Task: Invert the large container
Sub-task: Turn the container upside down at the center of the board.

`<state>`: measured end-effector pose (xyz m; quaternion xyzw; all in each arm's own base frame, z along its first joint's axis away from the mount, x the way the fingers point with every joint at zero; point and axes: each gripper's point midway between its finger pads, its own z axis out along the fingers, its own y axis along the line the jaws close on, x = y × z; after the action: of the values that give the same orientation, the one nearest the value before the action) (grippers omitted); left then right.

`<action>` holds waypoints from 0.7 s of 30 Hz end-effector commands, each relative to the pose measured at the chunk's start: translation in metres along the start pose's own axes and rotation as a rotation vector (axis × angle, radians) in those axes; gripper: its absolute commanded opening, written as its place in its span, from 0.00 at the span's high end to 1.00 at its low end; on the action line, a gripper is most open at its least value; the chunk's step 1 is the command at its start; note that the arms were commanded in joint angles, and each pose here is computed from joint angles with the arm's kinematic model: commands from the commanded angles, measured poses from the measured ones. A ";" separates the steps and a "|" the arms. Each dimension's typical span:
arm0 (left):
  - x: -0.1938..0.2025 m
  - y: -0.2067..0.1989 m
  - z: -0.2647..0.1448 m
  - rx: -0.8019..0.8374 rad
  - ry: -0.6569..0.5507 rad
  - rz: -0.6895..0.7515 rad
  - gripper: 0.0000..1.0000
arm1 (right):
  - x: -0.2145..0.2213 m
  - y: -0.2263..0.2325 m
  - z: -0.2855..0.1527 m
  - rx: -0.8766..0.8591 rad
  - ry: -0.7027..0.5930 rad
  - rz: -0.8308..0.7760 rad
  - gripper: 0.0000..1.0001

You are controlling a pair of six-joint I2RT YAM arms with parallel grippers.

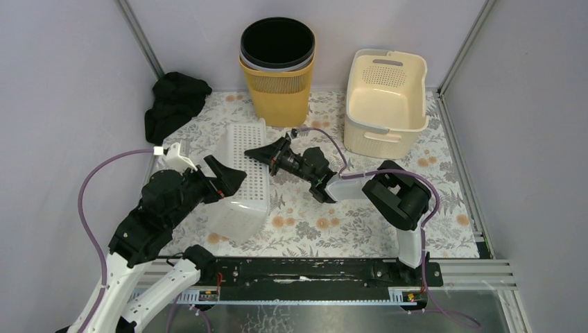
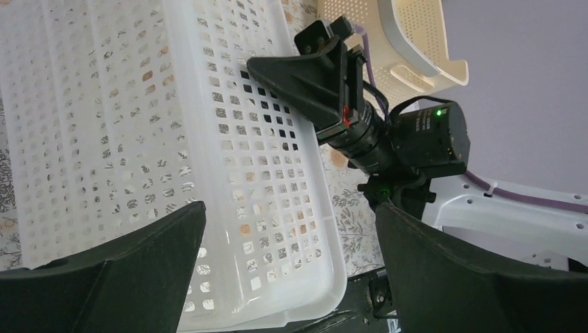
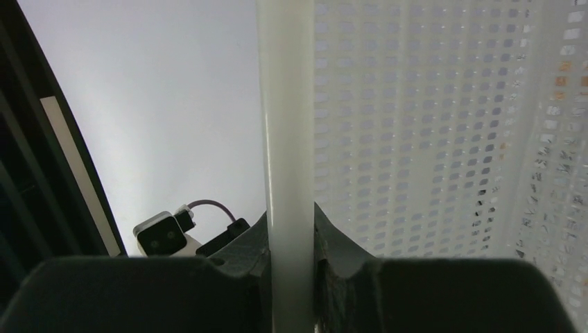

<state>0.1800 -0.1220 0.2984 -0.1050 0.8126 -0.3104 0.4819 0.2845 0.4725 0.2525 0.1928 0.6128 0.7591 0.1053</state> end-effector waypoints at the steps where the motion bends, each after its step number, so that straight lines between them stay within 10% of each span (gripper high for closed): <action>1: -0.012 -0.012 -0.002 0.036 -0.030 -0.007 0.00 | 0.000 0.028 -0.012 -0.130 -0.008 0.008 0.99; 11: -0.010 -0.014 0.005 0.042 -0.019 -0.007 0.00 | -0.007 -0.019 -0.039 0.054 -0.041 -0.039 0.60; 21: -0.008 -0.016 0.006 0.051 -0.013 -0.011 0.00 | -0.015 -0.051 -0.057 0.132 -0.056 -0.024 0.46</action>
<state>0.1840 -0.1260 0.2957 -0.1032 0.8186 -0.3080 0.4737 0.2736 0.4328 0.1792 0.2294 0.6668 0.7001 0.1120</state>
